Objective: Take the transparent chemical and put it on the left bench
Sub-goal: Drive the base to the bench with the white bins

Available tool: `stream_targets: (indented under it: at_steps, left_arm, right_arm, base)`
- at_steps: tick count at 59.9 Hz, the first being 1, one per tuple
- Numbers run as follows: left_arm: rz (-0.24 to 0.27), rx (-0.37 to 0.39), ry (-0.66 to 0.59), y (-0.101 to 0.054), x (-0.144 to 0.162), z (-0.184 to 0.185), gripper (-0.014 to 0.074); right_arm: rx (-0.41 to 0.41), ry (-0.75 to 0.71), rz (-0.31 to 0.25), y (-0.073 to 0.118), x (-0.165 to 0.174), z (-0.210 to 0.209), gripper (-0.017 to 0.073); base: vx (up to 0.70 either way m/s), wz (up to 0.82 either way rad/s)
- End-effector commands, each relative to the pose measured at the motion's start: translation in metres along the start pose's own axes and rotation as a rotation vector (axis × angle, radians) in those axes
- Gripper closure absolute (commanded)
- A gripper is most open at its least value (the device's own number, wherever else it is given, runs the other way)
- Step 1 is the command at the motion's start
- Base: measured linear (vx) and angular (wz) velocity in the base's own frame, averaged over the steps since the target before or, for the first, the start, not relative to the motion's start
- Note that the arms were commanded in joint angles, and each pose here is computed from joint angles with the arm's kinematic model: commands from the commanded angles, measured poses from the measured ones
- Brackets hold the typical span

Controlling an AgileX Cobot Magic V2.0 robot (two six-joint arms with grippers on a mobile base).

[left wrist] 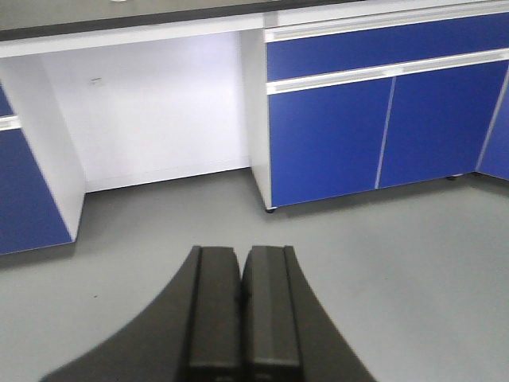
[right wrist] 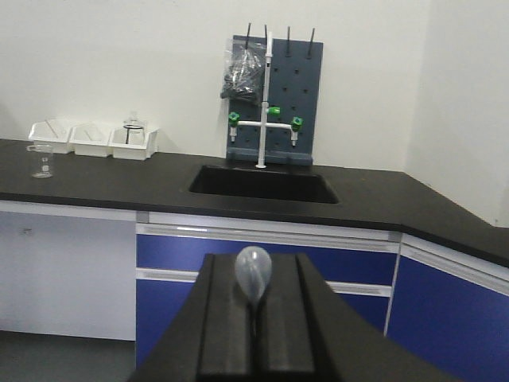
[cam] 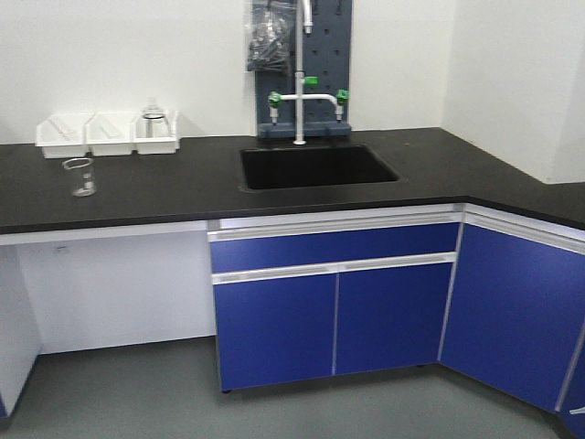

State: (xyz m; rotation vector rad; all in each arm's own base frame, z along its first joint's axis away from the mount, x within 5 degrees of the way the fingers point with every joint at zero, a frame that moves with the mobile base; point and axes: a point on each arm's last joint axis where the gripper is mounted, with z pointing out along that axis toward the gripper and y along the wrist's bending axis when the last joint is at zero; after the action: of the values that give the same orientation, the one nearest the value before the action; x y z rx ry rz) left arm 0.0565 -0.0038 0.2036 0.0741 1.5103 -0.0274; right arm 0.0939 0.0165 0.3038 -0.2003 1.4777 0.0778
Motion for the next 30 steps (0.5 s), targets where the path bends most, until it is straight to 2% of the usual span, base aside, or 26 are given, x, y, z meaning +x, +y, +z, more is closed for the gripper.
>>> stream_targets:
  at_steps: [1, 16, 30]
  left_arm:
    - [-0.009, -0.002, -0.081, 0.0001, -0.0028, -0.0013, 0.0597]
    - [-0.009, -0.002, -0.081, 0.0001, -0.0028, -0.0013, 0.0597]
    - [-0.009, -0.002, -0.081, 0.0001, -0.0028, -0.0013, 0.0597]
  right_arm:
    - [-0.015, -0.038, 0.0, 0.0008, -0.0114, 0.0001, 0.0562]
    - [-0.015, -0.038, 0.0, 0.0008, -0.0114, 0.0001, 0.0562]
    - [-0.012, -0.036, -0.001, 0.0005, -0.0113, 0.0001, 0.0562]
  base:
    - [-0.01, 0.31]
    - [0.03, 0.36]
    - [0.11, 0.52]
